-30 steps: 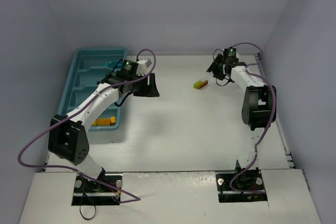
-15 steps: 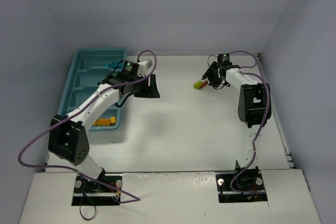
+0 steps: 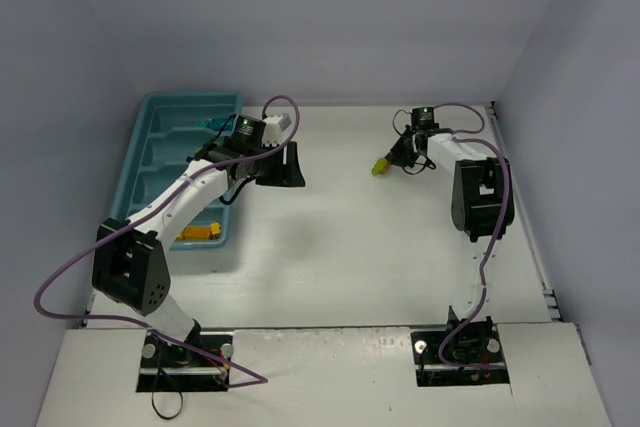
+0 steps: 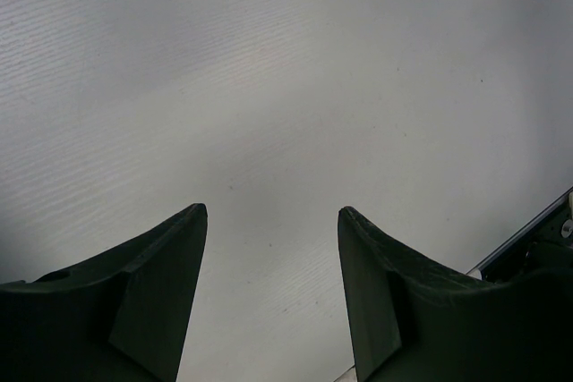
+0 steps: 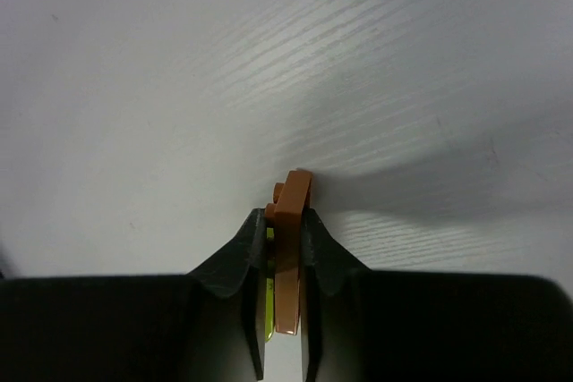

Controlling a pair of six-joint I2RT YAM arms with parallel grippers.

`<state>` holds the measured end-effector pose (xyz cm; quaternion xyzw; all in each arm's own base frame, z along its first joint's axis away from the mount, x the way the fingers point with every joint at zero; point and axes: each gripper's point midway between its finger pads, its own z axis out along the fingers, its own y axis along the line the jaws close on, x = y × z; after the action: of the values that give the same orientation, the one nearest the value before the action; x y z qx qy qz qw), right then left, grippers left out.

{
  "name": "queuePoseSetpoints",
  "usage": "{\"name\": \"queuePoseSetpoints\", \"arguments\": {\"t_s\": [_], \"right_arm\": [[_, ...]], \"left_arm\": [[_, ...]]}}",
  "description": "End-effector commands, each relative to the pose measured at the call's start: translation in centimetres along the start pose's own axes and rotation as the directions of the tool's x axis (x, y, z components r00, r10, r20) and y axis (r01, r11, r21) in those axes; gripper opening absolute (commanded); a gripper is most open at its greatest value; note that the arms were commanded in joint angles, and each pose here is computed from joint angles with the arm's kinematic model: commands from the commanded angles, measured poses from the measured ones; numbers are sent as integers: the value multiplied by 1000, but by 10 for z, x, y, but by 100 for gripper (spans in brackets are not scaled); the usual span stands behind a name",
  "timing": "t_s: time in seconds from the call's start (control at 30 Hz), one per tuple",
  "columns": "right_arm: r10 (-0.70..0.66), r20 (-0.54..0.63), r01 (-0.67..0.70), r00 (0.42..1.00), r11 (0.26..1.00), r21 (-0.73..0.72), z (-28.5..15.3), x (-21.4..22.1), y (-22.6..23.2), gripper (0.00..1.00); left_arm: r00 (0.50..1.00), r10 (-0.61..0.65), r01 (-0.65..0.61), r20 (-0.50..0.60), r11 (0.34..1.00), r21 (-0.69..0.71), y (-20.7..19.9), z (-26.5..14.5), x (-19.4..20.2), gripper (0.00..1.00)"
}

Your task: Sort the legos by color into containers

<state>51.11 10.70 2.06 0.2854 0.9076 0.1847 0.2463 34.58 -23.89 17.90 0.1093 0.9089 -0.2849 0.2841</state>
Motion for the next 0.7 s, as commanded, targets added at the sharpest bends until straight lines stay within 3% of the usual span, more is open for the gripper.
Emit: {"name": "queuePoseSetpoints", "arguments": {"t_s": [0.0, 0.13, 0.27, 0.33, 0.53, 0.67], "right_arm": [[-40, 30, 42, 999, 997, -65, -10, -4, 18, 1], [-146, 77, 160, 986, 960, -228, -32, -5, 55, 0], [-244, 147, 283, 959, 877, -389, -69, 6, 86, 0], [-264, 219, 339, 939, 811, -477, -93, 5, 109, 0], [-360, 284, 453, 888, 593, -666, -139, 53, 155, 0], [-399, 305, 486, 865, 511, -709, -153, 74, 168, 0]], "left_arm": [[996, 50, -53, 72, 998, 34, -13, -6, -18, 54], [995, 63, -69, 82, 995, 73, -21, -6, -22, 54], [990, 75, -92, 117, 984, 151, -37, -8, -32, 54], [987, 75, -100, 143, 979, 180, -44, -8, -40, 54], [991, 61, -92, 119, 956, 280, -67, 3, -47, 54], [994, 48, -77, 102, 951, 300, -74, 11, -48, 55]]}}
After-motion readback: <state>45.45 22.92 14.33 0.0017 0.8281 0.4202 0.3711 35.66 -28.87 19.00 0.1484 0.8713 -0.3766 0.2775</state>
